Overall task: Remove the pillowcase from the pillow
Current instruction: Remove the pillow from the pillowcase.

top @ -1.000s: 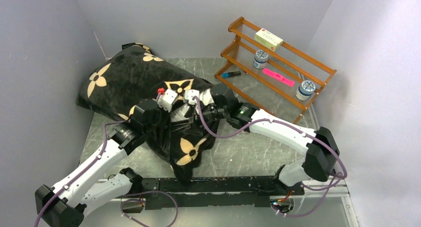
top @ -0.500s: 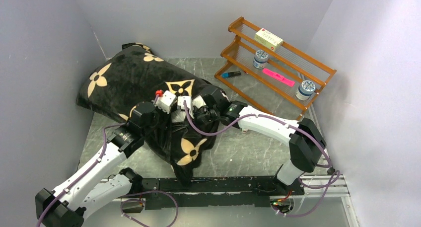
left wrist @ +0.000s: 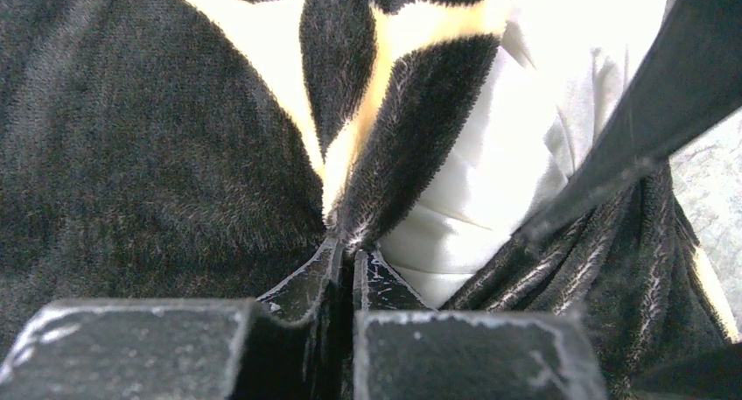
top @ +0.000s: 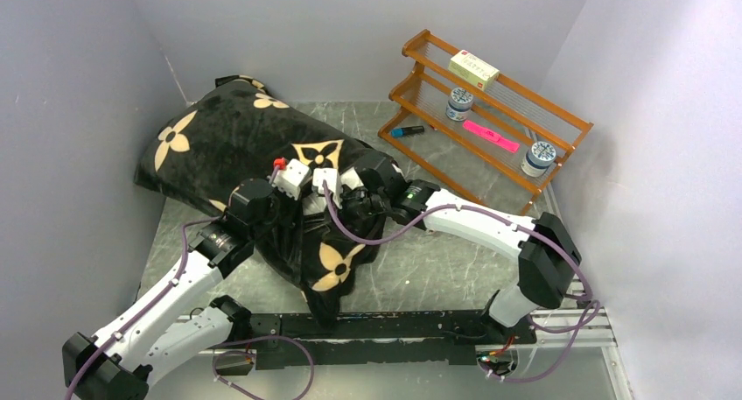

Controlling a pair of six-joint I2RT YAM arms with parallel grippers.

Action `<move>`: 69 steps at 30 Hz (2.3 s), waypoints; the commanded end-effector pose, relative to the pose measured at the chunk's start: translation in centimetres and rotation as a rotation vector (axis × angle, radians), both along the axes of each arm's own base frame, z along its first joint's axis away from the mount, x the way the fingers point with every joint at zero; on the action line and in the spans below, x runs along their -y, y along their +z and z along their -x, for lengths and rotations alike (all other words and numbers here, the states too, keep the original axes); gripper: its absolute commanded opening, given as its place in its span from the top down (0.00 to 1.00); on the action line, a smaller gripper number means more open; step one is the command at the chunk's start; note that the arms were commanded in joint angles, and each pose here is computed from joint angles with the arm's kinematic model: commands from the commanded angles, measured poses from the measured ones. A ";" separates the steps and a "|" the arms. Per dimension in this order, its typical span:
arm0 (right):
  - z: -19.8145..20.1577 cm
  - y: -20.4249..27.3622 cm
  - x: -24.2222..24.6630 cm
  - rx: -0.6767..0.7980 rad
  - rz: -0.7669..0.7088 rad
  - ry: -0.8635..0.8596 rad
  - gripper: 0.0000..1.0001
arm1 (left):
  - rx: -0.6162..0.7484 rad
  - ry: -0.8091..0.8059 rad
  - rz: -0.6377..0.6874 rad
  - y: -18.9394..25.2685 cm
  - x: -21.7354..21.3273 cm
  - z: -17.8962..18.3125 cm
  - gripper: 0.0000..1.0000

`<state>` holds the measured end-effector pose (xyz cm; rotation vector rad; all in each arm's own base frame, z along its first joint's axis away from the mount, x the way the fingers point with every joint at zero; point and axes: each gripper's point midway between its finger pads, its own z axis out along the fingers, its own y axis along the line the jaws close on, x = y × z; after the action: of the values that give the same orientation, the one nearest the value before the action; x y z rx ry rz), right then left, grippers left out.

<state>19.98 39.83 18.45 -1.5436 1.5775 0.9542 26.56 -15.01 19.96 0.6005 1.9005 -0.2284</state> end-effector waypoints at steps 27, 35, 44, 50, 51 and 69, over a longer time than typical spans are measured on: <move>5.5 -2.6 2.4 -0.134 0.083 0.099 0.77 | -0.095 -0.080 0.025 -2.1 1.5 1.2 0.95; 8.0 -3.3 3.7 -0.154 0.119 0.104 0.99 | -0.108 -0.054 0.022 -2.4 1.2 0.9 0.95; 10.6 -4.8 5.7 -0.220 0.143 0.077 1.00 | -0.149 -0.025 0.075 -2.1 1.8 0.0 0.95; 12.1 -6.7 6.8 -0.326 0.147 0.044 1.00 | -0.168 0.011 0.104 -1.4 2.0 -1.0 0.95; 12.4 -7.2 7.0 -0.348 0.150 0.027 1.00 | -0.169 0.011 0.110 -1.2 2.2 -1.0 0.95; 7.8 -6.2 3.9 -0.277 -0.172 -0.220 1.00 | -0.176 -0.155 0.337 6.1 7.2 3.7 0.57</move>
<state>15.22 36.17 14.18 -1.1017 1.6783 1.0700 24.52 -19.75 22.09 0.5191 2.0203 -0.5610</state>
